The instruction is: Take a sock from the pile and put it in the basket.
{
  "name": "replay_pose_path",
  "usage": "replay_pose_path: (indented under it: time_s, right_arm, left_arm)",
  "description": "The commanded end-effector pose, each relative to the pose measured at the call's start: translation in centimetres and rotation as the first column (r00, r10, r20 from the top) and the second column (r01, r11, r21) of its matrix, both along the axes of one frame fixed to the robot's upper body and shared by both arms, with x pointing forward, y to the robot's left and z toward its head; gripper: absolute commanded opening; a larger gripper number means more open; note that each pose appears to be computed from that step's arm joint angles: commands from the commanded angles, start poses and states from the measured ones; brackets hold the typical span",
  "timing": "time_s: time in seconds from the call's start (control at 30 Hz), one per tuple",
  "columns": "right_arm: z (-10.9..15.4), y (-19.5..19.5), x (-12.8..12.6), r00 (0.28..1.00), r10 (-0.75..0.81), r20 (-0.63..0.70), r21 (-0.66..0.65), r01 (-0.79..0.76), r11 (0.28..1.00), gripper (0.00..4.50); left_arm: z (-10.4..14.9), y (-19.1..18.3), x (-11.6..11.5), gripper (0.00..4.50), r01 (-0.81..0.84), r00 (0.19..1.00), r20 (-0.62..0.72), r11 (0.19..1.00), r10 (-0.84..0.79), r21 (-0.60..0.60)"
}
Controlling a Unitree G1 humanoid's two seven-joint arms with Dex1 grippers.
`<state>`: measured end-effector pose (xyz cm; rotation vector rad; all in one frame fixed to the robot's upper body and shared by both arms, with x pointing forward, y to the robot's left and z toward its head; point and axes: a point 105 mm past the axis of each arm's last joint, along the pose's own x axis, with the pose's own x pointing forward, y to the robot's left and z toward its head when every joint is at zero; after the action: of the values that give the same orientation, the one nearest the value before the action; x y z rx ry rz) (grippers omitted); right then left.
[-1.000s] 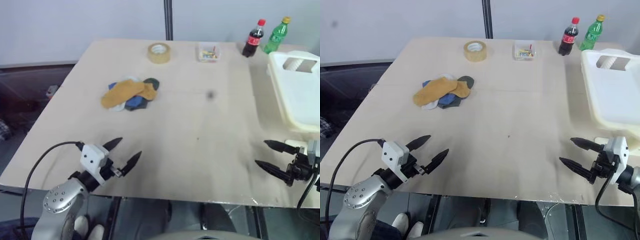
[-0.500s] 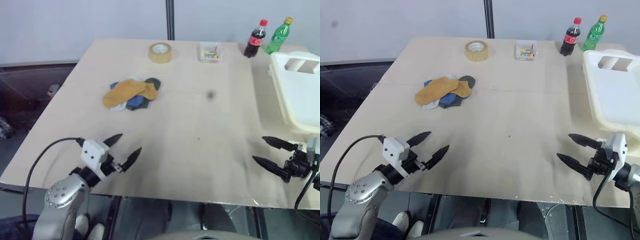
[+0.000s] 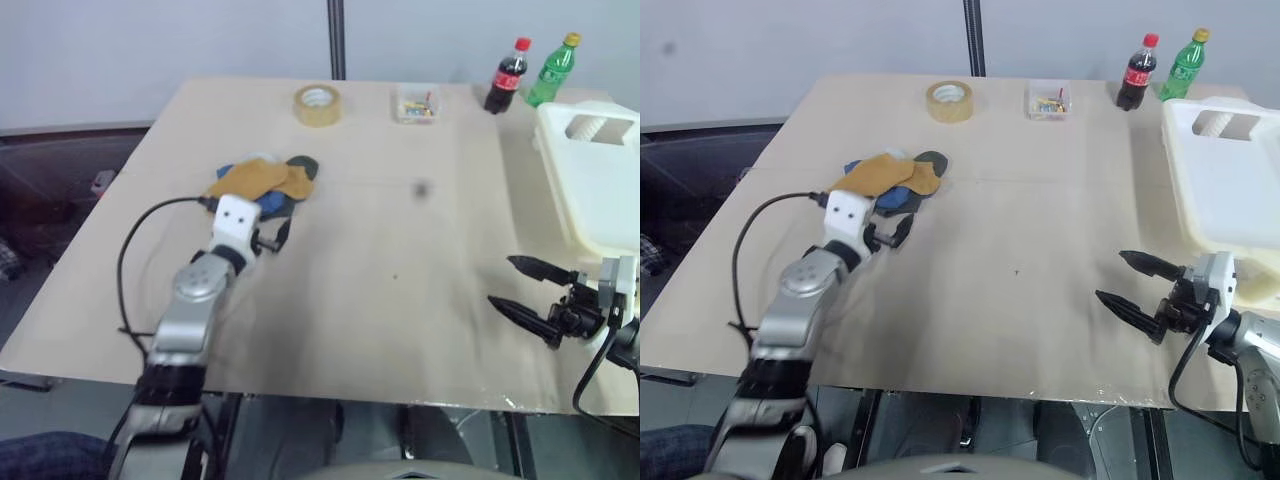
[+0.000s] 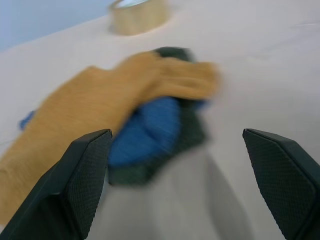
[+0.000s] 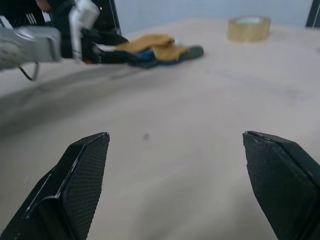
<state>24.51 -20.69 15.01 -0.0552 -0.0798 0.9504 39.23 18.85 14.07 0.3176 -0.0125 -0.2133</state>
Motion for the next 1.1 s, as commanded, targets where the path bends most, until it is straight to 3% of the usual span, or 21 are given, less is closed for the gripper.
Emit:
replay_pose_path:
  time_s: [0.03, 0.2, 0.47, 0.73, 0.87, 1.07, 1.1]
  right_arm:
    - [1.1, 0.7, 0.1, 0.998, 0.009, 0.058, 0.009, -0.01, 1.0, 4.42]
    - [1.0, 0.8, 0.1, 0.998, -0.01, 0.068, 0.013, 0.009, 1.0, 4.42]
    - [1.5, 0.7, 0.1, 0.993, -0.038, 0.108, 0.018, 0.036, 0.999, 4.42]
    - [2.1, 0.9, 0.2, 0.99, -0.042, 0.133, 0.018, 0.039, 0.999, 4.42]
    - [2.0, 0.8, 0.3, 0.991, -0.042, 0.131, 0.017, 0.04, 0.999, 4.5]
    - [1.5, 0.8, 0.2, 0.992, -0.041, 0.121, 0.014, 0.04, 0.999, 4.5]
    - [1.5, 0.8, 0.3, 0.992, -0.041, 0.12, 0.015, 0.04, 0.999, 4.5]
  left_arm:
    - [1.4, -0.8, 2.1, 4.5, -0.02, 0.998, 0.068, 0.998, 0.016, 0.058]
    - [3.8, -2.2, 4.4, 4.5, -0.028, 0.992, 0.125, 1.0, 0.027, 0.005]
    - [2.5, -1.0, 6.6, 4.5, -0.13, 0.991, 0.048, 0.991, 0.128, 0.041]
    - [0.6, -1.3, 6.8, 4.5, -0.118, 0.993, -0.015, 0.991, 0.119, 0.065]
    - [0.7, -1.2, 6.9, 3.26, -0.132, 0.991, -0.002, 0.989, 0.133, 0.065]
    - [1.9, -0.8, 6.9, 0.41, -0.154, 0.987, 0.054, 0.987, 0.152, 0.045]
    - [2.0, -0.8, 6.9, 0.12, -0.158, 0.986, 0.062, 0.986, 0.155, 0.047]
